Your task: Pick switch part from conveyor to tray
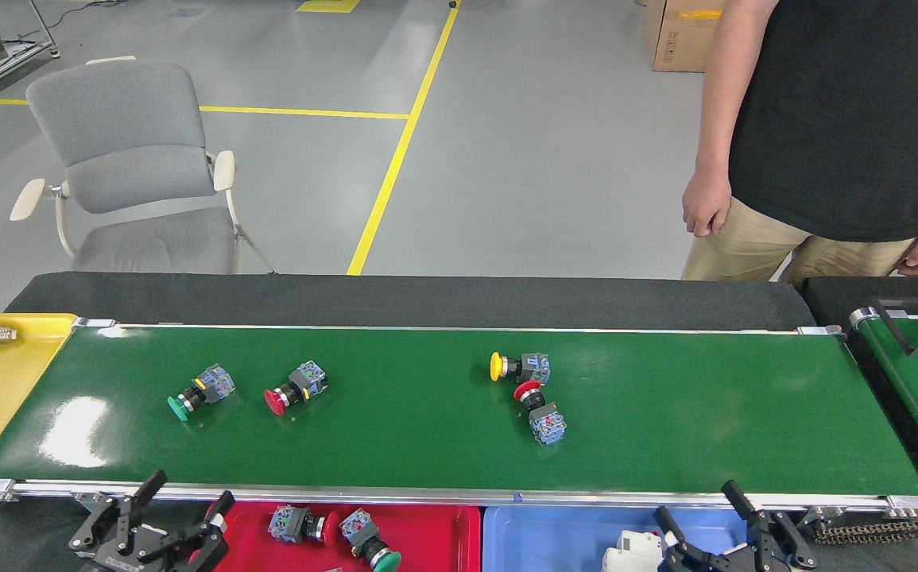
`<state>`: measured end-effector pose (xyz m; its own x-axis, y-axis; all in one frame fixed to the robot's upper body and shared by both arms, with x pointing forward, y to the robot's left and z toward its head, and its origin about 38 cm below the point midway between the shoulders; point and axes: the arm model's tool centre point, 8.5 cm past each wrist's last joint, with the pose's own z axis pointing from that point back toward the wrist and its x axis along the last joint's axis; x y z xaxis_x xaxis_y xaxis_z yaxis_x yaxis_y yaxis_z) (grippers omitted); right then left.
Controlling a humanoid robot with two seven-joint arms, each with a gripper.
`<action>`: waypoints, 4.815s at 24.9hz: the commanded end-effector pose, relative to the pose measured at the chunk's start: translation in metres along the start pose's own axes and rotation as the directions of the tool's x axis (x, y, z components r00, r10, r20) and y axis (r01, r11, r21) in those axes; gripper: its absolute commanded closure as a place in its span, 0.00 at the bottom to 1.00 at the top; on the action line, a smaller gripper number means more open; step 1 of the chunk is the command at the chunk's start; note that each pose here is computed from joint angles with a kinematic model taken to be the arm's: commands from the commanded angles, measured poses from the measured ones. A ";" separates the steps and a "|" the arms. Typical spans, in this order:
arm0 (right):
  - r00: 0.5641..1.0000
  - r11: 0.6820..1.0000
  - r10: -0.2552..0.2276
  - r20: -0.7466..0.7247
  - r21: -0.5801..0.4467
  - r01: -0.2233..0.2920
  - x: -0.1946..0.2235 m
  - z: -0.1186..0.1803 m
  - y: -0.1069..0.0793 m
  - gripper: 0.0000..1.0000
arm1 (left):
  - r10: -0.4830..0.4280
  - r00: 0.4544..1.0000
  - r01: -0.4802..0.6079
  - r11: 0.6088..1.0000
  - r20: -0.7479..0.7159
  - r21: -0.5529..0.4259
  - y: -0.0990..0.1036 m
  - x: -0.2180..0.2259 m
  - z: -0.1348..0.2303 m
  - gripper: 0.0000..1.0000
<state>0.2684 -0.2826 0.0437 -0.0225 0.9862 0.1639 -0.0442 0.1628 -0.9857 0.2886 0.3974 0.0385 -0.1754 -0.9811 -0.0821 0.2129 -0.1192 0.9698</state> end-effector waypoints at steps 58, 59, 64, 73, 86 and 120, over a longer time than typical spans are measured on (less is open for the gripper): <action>0.999 0.998 0.030 0.038 -0.054 -0.028 -0.012 -0.025 -0.027 0.00 | 0.023 0.928 -0.140 0.946 0.373 0.292 0.006 0.093 0.047 0.00; 0.999 0.998 0.032 0.040 -0.054 -0.029 -0.012 -0.025 -0.027 0.00 | 0.022 0.964 -0.104 0.949 0.264 0.299 0.006 0.081 0.043 0.00; 0.999 0.998 0.033 0.041 -0.057 -0.030 -0.011 -0.025 -0.029 0.00 | 0.027 0.995 -0.005 0.975 -0.098 0.222 -0.013 0.016 0.048 0.00; 0.998 0.996 0.034 0.047 -0.088 -0.030 -0.009 -0.035 -0.039 0.00 | 0.029 0.974 0.015 0.982 -0.226 0.190 -0.001 -0.039 0.017 0.00; 0.995 0.997 0.047 0.086 -0.068 -0.041 -0.004 -0.049 -0.046 0.00 | 0.024 0.921 -0.009 0.999 -0.389 0.041 -0.008 -0.146 -0.018 0.00; 0.999 0.998 0.037 0.040 -0.044 -0.035 -0.018 -0.035 -0.038 0.00 | -0.051 0.978 0.009 0.978 0.201 0.207 0.023 0.033 -0.004 0.74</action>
<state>0.3065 -0.3050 0.0710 -0.0686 0.9894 0.1281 -0.0202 0.1270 -0.9917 0.2992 0.3790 0.0453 -0.2803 -0.9567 -0.0783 0.0380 -0.0926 0.9950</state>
